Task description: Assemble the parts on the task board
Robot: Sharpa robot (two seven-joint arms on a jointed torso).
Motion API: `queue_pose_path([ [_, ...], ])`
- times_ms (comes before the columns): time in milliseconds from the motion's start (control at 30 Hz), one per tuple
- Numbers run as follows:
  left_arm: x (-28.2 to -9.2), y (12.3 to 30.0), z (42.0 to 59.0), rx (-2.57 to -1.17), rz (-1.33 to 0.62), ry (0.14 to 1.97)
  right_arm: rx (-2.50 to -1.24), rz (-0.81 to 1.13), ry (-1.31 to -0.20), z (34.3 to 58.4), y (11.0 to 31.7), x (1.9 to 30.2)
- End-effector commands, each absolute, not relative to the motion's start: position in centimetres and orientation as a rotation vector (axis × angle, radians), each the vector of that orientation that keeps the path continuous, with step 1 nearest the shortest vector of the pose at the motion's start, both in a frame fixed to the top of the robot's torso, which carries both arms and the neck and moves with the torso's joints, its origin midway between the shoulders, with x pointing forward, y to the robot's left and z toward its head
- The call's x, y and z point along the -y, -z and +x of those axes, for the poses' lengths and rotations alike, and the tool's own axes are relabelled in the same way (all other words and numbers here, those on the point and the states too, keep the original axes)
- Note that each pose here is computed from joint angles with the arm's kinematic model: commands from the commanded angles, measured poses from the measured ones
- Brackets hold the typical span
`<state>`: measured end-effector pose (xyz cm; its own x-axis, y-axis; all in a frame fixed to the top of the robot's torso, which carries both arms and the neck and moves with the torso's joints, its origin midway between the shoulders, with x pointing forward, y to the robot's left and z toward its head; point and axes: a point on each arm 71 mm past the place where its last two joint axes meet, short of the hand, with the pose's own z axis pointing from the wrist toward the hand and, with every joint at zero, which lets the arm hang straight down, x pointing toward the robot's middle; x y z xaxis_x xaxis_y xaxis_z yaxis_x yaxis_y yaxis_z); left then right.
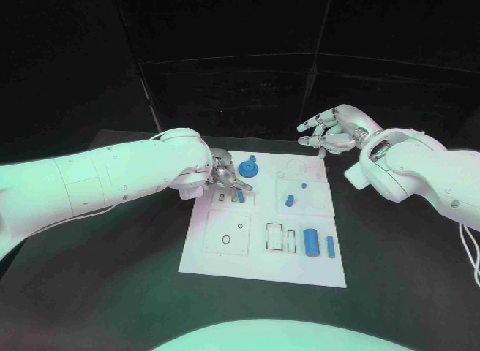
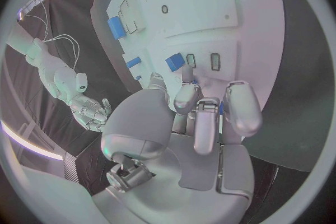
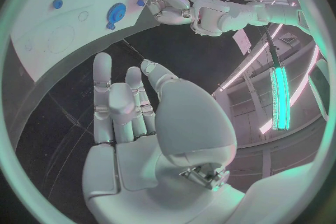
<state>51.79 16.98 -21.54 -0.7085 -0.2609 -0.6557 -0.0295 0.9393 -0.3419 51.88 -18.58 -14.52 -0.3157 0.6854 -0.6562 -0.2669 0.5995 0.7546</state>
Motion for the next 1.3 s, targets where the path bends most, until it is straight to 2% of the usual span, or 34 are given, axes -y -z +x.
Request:
queue_pose_path([
  [33, -16.9, 21.6, 51.7, -2.367, -0.172, 0.365, -1.627, 0.339, -0.981, 51.9, 14.3, 18.5],
  [1300, -15.4, 21.9, 51.8, -2.395, -0.135, 0.353, -1.663, 0.319, -0.971, 52.1, 14.7, 17.8],
])
